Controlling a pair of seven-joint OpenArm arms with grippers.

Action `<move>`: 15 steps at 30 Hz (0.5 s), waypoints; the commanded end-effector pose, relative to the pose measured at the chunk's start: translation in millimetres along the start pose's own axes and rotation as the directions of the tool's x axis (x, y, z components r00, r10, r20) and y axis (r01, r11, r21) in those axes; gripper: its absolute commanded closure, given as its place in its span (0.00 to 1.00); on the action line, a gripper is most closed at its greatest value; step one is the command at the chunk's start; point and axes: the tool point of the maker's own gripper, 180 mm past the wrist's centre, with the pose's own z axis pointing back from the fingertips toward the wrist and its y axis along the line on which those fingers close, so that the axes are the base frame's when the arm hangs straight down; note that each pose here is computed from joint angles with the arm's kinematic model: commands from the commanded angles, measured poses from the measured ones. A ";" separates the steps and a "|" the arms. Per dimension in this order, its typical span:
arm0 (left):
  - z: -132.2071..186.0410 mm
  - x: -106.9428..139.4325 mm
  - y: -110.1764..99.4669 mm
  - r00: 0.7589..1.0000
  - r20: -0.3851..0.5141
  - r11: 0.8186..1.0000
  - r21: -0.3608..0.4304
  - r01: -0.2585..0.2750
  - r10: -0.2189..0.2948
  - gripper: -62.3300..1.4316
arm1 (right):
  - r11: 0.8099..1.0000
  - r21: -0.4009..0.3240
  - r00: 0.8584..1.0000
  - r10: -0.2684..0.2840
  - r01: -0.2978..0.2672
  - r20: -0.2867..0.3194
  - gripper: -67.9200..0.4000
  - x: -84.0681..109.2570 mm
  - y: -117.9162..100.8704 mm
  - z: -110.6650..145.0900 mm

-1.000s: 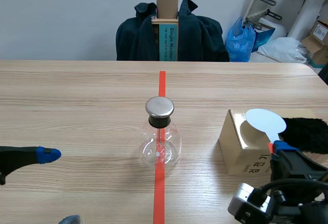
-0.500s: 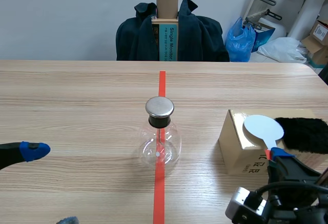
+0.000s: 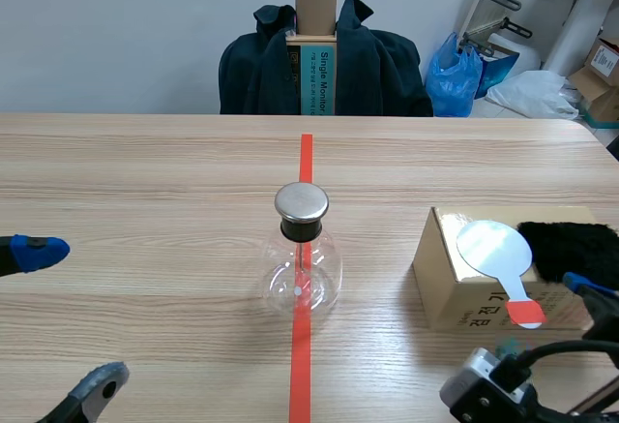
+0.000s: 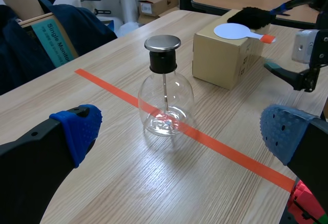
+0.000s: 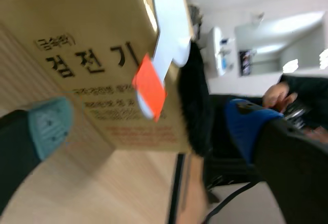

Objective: Do the electroscope experiment.
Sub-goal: 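Put the plate down on the right, then return to the home posture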

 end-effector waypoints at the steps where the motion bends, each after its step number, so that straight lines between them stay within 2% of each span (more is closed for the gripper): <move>1: -1.7 6.6 2.3 1.000 0.031 1.000 0.007 0.003 -0.003 0.00 | 0.998 -0.043 0.999 -0.041 0.040 -0.032 0.00 -7.9 -9.0 7.2; 5: -1.7 6.6 2.3 1.000 0.030 1.000 0.007 0.003 -0.003 0.00 | 0.988 -0.027 0.984 -0.154 0.152 -0.092 0.00 -23.9 -7.2 22.9; 6: -1.7 6.6 2.3 1.000 0.030 1.000 0.007 0.003 -0.003 0.00 | 0.981 -0.033 0.976 -0.193 0.190 -0.101 0.00 -26.8 -10.4 26.1; 8: -1.7 6.6 2.3 1.000 0.030 1.000 0.007 0.003 -0.003 0.00 | 0.960 -0.064 0.951 -0.278 0.272 -0.132 0.00 -33.9 -20.7 32.4; 10: -1.7 6.5 2.2 1.000 0.030 1.000 0.007 0.003 -0.003 0.00 | 0.941 -0.102 0.929 -0.335 0.323 -0.157 0.00 -40.9 -35.9 38.5; 11: -1.7 6.5 2.2 1.000 0.030 1.000 0.007 0.003 -0.003 0.00 | 0.933 -0.122 0.922 -0.354 0.338 -0.153 0.00 -42.6 -46.6 41.0; 13: -1.7 6.5 2.2 1.000 0.030 1.000 0.007 0.003 -0.003 0.00 | 0.916 -0.154 0.913 -0.389 0.369 -0.125 0.00 -42.4 -70.2 43.9; 15: -1.7 6.5 2.2 1.000 0.030 1.000 0.007 0.003 -0.003 0.00 | 0.887 -0.180 0.891 -0.445 0.425 -0.089 0.00 -39.8 -96.3 42.5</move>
